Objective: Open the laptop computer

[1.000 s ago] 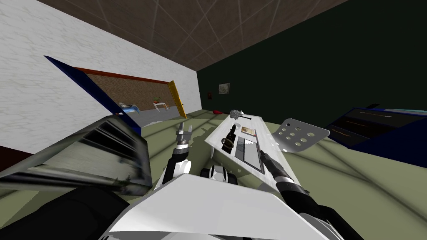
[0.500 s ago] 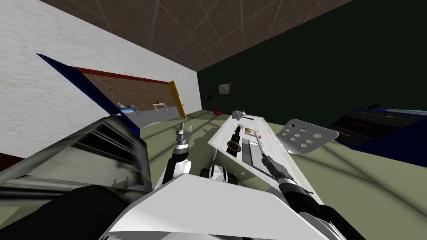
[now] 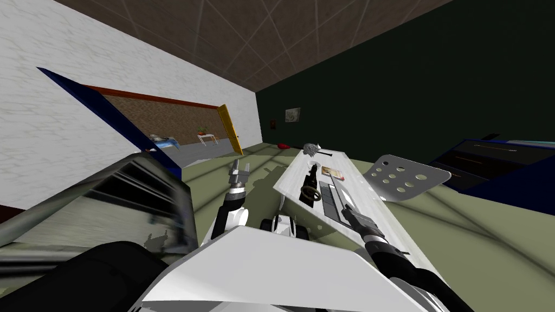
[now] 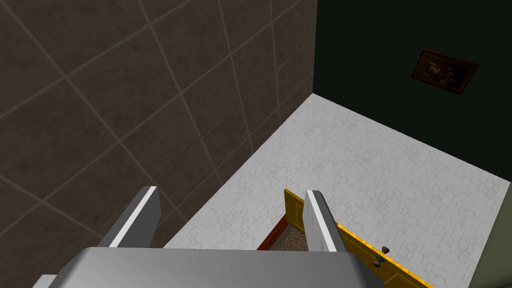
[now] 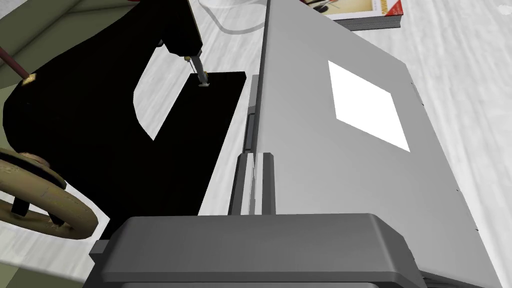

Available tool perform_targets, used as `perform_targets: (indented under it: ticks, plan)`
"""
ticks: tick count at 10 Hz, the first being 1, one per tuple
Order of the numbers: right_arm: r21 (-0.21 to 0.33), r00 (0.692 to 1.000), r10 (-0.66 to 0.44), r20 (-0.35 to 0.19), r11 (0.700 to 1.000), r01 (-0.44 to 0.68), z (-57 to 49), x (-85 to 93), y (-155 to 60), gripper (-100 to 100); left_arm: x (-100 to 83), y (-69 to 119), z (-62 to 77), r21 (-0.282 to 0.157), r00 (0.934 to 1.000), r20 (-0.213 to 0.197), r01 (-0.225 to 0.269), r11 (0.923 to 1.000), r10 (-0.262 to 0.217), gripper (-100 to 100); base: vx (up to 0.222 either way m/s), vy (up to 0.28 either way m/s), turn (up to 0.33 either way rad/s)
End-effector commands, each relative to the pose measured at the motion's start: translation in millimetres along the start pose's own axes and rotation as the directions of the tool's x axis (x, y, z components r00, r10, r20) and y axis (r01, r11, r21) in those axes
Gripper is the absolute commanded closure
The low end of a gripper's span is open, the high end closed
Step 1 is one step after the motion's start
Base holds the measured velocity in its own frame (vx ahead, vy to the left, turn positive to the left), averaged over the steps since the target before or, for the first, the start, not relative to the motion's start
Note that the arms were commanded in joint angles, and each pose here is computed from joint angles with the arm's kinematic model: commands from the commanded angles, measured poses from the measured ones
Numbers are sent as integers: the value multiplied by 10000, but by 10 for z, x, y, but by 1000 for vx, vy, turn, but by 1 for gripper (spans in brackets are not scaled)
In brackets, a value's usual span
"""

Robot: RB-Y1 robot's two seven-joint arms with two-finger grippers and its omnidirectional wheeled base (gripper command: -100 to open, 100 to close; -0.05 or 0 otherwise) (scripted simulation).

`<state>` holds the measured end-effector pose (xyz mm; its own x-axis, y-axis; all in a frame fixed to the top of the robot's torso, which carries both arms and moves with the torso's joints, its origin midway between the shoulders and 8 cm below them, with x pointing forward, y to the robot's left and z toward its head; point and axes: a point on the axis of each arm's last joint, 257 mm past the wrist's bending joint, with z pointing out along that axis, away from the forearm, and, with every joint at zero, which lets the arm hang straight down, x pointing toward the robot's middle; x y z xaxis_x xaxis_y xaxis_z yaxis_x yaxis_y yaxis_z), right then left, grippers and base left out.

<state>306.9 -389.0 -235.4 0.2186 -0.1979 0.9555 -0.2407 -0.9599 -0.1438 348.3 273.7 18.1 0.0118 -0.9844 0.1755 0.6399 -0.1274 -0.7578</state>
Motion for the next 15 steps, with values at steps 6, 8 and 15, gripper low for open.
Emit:
perform_targets:
  ticks: [6, 8, 15]
  plan:
    - [-167, 9975, -701, 112, 9974, 703, -197, 183, 116, -100, 0, 0, 0, -1, 10000, 0, -2, 10000, 2, 0, 39, 20, -21]
    - [-115, 9974, -715, 124, 9974, 717, -281, 272, 104, -100, 0, 0, 0, 0, 10000, 0, -1, 10000, 1, 0, 40, 1, -19]
    - [-67, 9972, -730, 141, 9973, 731, -339, 351, 100, 0, 0, 0, 0, 0, 10000, 0, -1, 10000, 1, 0, 12, 3, -7]
